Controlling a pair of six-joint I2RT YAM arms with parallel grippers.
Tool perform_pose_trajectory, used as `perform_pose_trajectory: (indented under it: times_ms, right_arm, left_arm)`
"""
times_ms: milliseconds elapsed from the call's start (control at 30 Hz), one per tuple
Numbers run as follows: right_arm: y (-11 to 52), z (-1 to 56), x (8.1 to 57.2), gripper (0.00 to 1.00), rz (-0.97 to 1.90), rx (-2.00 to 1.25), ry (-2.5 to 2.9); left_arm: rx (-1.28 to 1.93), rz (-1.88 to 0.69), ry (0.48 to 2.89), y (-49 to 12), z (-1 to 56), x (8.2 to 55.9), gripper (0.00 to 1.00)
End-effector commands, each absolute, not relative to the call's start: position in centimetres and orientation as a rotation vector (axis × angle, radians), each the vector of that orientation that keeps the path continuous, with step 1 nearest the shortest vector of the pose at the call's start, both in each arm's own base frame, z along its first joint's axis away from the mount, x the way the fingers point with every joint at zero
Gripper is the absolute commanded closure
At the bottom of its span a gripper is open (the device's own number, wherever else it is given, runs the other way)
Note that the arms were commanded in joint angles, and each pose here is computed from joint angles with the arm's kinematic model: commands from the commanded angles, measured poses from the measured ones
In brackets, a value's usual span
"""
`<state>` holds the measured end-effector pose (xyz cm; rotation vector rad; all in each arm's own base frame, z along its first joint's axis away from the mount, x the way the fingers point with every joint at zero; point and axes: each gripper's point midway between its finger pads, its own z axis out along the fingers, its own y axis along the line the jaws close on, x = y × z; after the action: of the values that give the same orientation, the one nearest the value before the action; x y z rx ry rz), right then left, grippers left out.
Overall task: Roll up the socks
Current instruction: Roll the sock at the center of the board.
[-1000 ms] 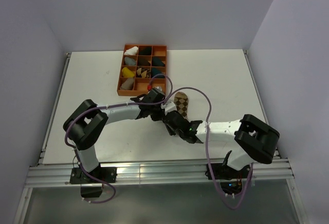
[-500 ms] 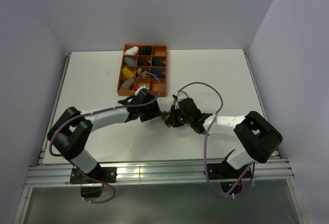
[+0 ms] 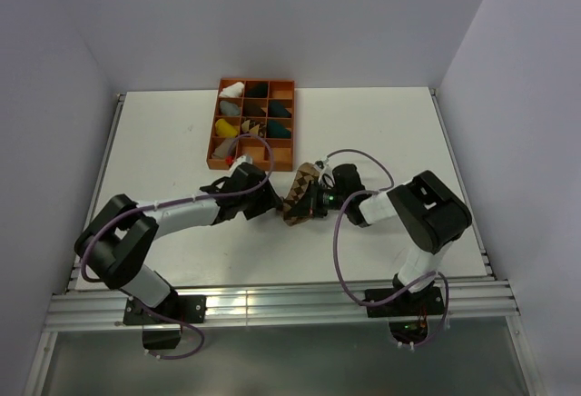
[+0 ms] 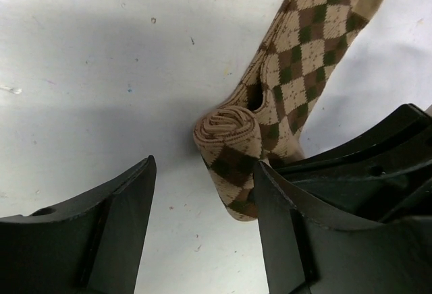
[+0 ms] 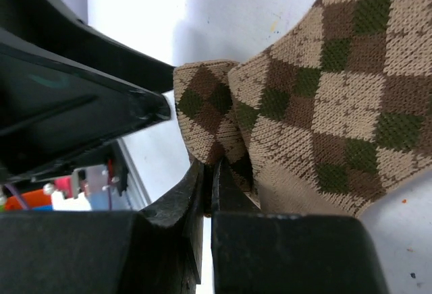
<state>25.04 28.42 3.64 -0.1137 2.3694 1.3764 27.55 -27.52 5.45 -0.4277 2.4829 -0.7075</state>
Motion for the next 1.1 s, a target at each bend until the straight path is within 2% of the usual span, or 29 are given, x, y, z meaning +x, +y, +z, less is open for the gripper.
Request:
perform_pose_trajectory:
  times_ms: [0, 567, 800, 933, 1067]
  right_arm:
    - [28.7, 3.6, 25.4, 1.00, 1.423, -0.115, 2.390]
    - [28.2, 1.3, 25.3, 1.00, 1.444, -0.142, 2.503]
    - [28.4, 1.2, 25.5, 1.00, 1.441, -0.178, 2.533]
    - [28.3, 1.5, 25.6, 1.00, 1.420, -0.187, 2.545]
    - [27.9, 3.0, 26.3, 0.91, 1.342, -0.236, 2.500]
  left_arm:
    - [-0.446, -0.790, 2.467, -28.8, 5.3, 27.8, 0.36]
    - [-0.536, -0.897, 2.333, -28.6, 5.4, 28.2, 0.37]
    - [-0.553, -0.901, 2.358, -28.5, 4.1, 27.7, 0.40]
    - [-0.569, -0.858, 2.401, -28.2, 2.8, 27.4, 0.56]
    - [-0.554, -0.836, 2.434, -28.4, 2.1, 27.3, 0.78]
